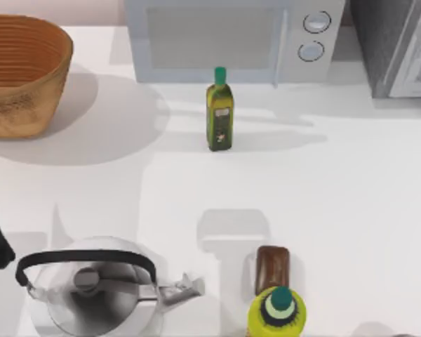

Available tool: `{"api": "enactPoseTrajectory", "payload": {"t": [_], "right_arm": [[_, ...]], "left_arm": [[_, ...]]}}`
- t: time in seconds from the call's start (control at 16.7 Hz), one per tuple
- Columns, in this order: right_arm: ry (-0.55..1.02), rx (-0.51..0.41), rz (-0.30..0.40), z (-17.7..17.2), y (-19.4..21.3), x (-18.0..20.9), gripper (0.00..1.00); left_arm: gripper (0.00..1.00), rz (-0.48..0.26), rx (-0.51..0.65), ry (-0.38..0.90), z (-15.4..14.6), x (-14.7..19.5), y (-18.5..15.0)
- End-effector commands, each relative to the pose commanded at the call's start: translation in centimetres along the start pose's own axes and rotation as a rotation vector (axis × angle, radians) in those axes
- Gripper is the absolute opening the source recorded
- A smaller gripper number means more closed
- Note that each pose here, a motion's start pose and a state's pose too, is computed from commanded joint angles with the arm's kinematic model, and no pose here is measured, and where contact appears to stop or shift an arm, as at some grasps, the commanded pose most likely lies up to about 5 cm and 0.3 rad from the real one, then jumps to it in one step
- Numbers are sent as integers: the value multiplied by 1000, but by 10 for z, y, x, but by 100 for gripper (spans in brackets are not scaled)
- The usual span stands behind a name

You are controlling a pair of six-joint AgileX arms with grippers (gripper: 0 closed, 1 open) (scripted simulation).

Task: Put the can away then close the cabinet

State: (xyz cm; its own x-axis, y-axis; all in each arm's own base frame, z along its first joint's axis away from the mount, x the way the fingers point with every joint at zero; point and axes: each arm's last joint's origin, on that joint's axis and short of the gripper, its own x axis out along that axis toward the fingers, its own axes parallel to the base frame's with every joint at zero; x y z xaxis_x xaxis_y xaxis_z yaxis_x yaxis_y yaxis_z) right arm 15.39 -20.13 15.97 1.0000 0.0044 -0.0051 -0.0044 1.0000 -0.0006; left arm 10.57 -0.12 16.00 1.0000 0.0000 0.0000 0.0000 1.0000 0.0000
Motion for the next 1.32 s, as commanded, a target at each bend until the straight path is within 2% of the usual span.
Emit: {"api": "enactPoseTrajectory", "payload": {"t": [0.3, 0.54, 0.72, 0.96, 1.32], "right_arm": [[-1, 0, 10, 5, -3, 4, 100], [-12, -18, 36, 39, -28, 20, 100], [-12, -20, 51, 81, -50, 33, 100], [-2, -5, 59, 156, -67, 42, 100], [13, 23, 46, 275, -45, 29, 100]], "left_arm": [[100, 0, 0, 0, 0, 0, 0], [100, 0, 0, 0, 0, 0, 0], [100, 0, 0, 0, 0, 0, 0], [100, 0, 0, 0, 0, 0, 0], [100, 0, 0, 0, 0, 0, 0]]}}
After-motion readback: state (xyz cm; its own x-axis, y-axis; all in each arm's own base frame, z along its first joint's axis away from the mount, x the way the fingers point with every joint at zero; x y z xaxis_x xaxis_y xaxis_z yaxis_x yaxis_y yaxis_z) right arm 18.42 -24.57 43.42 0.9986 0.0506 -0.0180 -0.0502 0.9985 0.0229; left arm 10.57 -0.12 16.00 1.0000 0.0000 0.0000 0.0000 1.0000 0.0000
